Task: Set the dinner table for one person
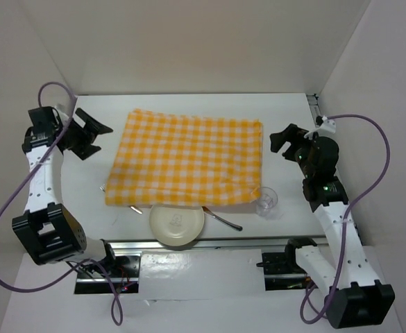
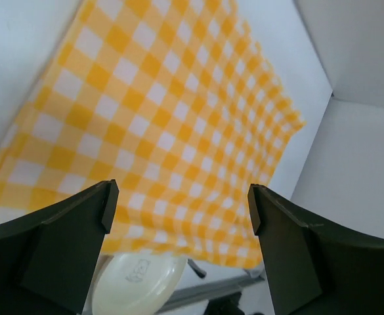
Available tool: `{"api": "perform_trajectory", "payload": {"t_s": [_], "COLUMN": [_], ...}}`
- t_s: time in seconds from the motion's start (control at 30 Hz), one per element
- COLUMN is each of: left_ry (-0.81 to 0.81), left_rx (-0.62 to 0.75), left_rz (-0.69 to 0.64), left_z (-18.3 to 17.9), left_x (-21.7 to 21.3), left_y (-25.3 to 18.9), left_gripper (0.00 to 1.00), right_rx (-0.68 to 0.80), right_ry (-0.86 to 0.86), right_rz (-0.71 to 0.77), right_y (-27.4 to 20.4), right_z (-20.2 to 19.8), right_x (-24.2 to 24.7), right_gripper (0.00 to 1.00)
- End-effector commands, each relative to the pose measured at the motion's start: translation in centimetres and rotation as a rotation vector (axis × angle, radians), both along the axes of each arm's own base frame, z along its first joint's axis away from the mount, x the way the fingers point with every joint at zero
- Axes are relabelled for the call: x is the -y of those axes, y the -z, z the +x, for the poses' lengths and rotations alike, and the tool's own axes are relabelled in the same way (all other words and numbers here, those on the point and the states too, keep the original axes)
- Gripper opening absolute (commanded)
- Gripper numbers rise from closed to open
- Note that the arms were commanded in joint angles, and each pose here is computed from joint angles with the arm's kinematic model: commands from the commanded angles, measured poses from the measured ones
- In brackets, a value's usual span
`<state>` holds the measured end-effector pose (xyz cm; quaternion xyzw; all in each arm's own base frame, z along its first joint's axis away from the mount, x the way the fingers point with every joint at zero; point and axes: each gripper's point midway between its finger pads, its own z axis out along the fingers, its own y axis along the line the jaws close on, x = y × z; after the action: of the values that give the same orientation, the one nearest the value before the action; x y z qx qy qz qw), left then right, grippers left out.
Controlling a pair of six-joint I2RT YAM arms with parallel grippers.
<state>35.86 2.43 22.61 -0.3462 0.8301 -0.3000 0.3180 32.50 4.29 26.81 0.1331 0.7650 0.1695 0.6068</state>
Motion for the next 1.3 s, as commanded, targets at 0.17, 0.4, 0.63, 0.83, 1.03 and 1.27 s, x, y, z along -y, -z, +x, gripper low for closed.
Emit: {"api": "perform_trajectory", "payload": {"t_s": [0.17, 0.4, 0.63, 0.83, 1.03, 1.27], "left_ry": [0.056, 0.116, 0.156, 0.162, 0.186, 0.212], "left_rx": [0.12, -0.144, -0.321, -0.386, -0.399, -0.437], "left_rz": [0.17, 0.211, 0.31, 0.328, 0.309, 0.305], "left_z": [2.8, 3.6, 4.5, 5.1, 7.6, 11.3], "left_x": [-0.9, 0.8, 1.7, 2.3, 2.8, 3.2], "left_y": [-4.9, 4.3, 10.5, 13.1, 14.7, 17.2], "left_gripper": [0.75, 0.57, 0.57, 0.61, 0.61, 0.61], "right_rx": [-0.1, -0.653, -0.842, -0.924, -0.919, -0.847], "right_ry": [-0.155, -0.138, -0.098, -0.121, -0.137, -0.066], "right_rz": [0.051, 0.014, -0.011, 0.03, 0.043, 0.15], "right_y": [-1.8, 11.6, 19.1, 23.6, 25.2, 23.9], "right_z": [1.8, 7.2, 9.1, 9.9, 11.7, 16.6], "right_x": [-3.1, -3.2, -2.6, -3.1, -3.5, -3.0], "right_gripper": [0.63, 0.9, 0.88, 0.8, 0.36, 0.0]}}
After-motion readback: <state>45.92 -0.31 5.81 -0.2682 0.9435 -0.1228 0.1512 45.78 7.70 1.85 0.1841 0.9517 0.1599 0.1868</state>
